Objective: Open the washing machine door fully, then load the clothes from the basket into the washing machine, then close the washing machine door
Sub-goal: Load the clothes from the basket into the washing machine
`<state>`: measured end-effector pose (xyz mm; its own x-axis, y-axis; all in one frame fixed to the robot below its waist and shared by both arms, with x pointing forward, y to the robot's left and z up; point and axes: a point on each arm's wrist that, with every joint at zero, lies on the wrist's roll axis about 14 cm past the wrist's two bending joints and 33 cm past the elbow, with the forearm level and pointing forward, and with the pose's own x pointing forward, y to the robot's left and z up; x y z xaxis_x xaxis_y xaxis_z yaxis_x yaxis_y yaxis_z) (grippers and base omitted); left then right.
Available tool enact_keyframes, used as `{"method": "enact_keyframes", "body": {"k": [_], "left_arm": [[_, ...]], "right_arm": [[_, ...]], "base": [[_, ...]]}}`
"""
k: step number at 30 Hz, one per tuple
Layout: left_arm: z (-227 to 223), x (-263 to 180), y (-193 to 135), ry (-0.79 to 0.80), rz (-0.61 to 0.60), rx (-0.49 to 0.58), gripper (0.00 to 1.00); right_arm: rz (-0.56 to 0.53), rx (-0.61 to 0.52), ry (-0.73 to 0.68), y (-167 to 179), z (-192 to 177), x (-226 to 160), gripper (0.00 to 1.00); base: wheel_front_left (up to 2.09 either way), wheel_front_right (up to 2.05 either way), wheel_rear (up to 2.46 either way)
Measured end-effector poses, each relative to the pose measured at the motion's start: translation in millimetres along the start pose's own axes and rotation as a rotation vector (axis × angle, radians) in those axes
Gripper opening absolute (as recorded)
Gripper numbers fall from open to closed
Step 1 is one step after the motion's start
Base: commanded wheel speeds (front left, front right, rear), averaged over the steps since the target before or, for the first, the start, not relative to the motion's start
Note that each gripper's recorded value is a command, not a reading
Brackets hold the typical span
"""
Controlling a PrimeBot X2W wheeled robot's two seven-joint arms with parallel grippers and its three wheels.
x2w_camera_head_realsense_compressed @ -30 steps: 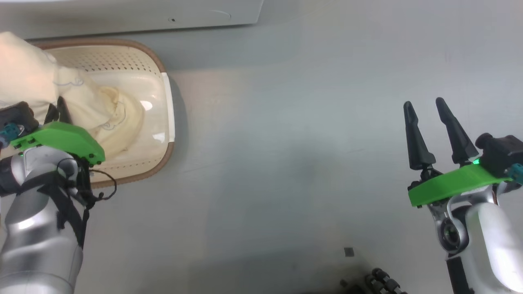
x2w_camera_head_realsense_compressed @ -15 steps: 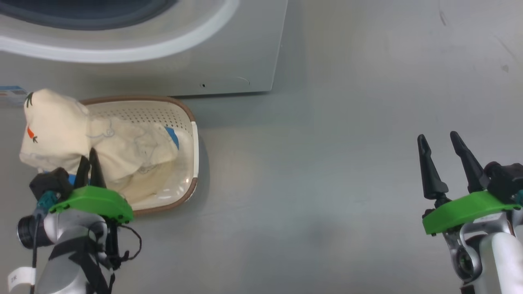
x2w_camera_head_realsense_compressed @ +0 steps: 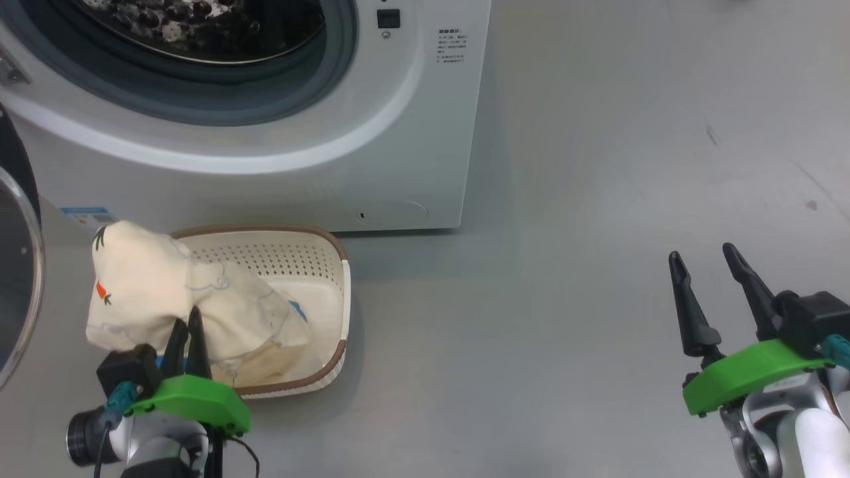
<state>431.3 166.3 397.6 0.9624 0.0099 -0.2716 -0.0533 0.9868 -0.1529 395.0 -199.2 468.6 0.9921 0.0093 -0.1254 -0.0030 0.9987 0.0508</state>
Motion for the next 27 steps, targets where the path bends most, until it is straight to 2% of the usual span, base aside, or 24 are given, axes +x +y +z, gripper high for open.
{"method": "enact_keyframes", "body": {"k": [4,13,27], "left_arm": [[12,-18,-3,-0.041,-0.015,0.009,0.00],[25,-37,-1,-0.071,-0.007,0.007,0.00],[34,-37,-6,-0.080,-0.018,0.014,0.00]], "right_arm": [[0.036,-0.007,-0.048,12,19,-10,1.00],[0.069,-0.011,-0.082,23,35,-18,1.00],[0.076,-0.010,-0.060,26,28,-21,1.00]], "base": [[0.00,0.00,0.00],[0.00,0.00,0.00],[0.00,0.00,0.00]]}}
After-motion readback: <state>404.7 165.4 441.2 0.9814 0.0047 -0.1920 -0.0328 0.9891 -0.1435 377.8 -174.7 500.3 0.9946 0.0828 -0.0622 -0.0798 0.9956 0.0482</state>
